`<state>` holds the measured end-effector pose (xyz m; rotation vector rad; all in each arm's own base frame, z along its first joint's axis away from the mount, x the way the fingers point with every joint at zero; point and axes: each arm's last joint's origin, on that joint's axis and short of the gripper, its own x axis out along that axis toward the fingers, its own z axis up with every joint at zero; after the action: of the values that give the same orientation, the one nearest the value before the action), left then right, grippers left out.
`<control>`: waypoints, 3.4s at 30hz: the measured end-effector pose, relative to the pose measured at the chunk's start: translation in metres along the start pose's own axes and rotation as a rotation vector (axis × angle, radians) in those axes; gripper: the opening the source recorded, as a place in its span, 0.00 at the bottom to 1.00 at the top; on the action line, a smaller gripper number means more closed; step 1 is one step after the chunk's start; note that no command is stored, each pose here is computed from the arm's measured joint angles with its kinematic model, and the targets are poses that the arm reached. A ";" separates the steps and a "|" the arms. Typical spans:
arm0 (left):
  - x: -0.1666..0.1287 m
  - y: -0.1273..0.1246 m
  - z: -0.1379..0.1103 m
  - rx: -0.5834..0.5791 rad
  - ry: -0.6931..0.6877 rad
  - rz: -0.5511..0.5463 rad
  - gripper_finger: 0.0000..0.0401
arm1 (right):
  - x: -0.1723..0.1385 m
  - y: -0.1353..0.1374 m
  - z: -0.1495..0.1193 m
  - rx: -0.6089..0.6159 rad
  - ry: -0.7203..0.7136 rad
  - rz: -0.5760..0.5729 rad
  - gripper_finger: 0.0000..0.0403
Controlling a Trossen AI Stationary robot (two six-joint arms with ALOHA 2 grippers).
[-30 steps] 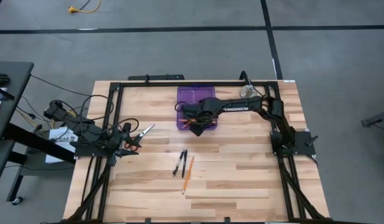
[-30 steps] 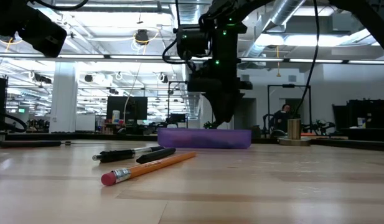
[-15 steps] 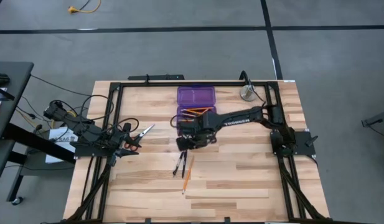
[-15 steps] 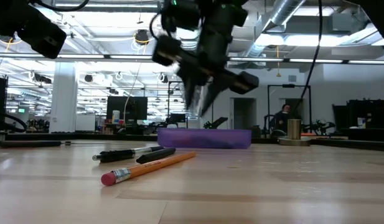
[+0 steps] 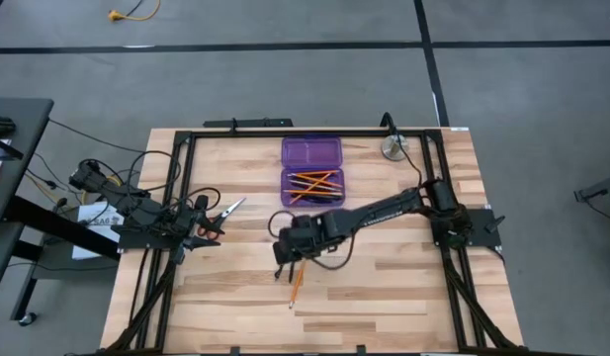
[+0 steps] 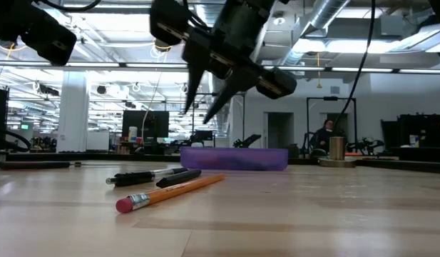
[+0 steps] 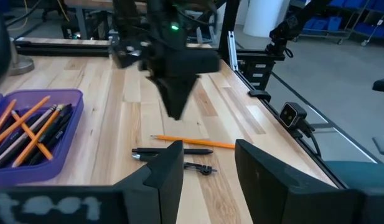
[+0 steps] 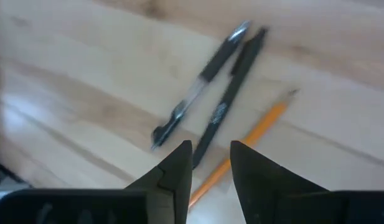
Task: Pick & place school supplies into a supply box
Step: Put the orange pencil into the purple pencil case
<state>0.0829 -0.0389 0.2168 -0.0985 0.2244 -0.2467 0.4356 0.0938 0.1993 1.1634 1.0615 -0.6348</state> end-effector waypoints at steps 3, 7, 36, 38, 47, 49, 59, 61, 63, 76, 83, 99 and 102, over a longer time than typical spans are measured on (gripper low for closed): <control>0.000 0.000 0.000 0.003 -0.003 0.000 0.33 | 0.008 0.004 -0.012 -0.026 -0.007 0.028 0.25; 0.000 0.000 0.001 0.018 -0.007 -0.001 0.33 | 0.014 0.008 -0.018 0.033 0.035 0.061 0.25; 0.000 0.000 0.001 0.023 -0.006 -0.001 0.33 | 0.037 -0.015 -0.014 0.085 0.059 -0.089 0.26; 0.000 0.000 0.001 0.023 -0.006 -0.001 0.33 | 0.037 -0.015 -0.012 0.088 0.047 -0.086 0.26; 0.000 0.000 0.001 0.024 -0.006 -0.001 0.33 | 0.036 -0.018 -0.006 0.118 0.039 -0.109 0.26; 0.000 0.000 0.001 0.024 -0.006 -0.001 0.33 | 0.036 -0.018 -0.004 0.122 0.038 -0.110 0.26; 0.000 0.000 0.001 0.023 -0.006 -0.001 0.33 | 0.036 -0.023 -0.001 0.131 0.038 -0.158 0.26; 0.000 0.000 0.001 0.023 -0.006 -0.001 0.33 | 0.036 -0.023 -0.001 0.131 0.037 -0.158 0.26; 0.000 0.000 0.001 0.023 -0.006 -0.001 0.33 | 0.036 -0.023 0.000 0.133 0.036 -0.158 0.26; 0.000 0.000 0.001 0.024 -0.006 -0.001 0.33 | 0.036 -0.023 0.002 0.138 0.032 -0.156 0.26; 0.000 0.000 0.001 0.025 -0.006 -0.001 0.33 | 0.036 -0.023 0.003 0.136 0.008 -0.155 0.26; 0.000 0.000 0.001 0.026 -0.006 -0.001 0.33 | 0.036 -0.023 0.003 0.141 -0.011 -0.151 0.26; 0.000 0.000 0.001 0.027 -0.006 -0.001 0.33 | 0.036 -0.023 0.002 0.147 -0.012 -0.151 0.26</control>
<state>0.0830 -0.0389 0.2173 -0.0729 0.2155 -0.2506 0.4314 0.0884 0.1569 1.2121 1.1144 -0.8485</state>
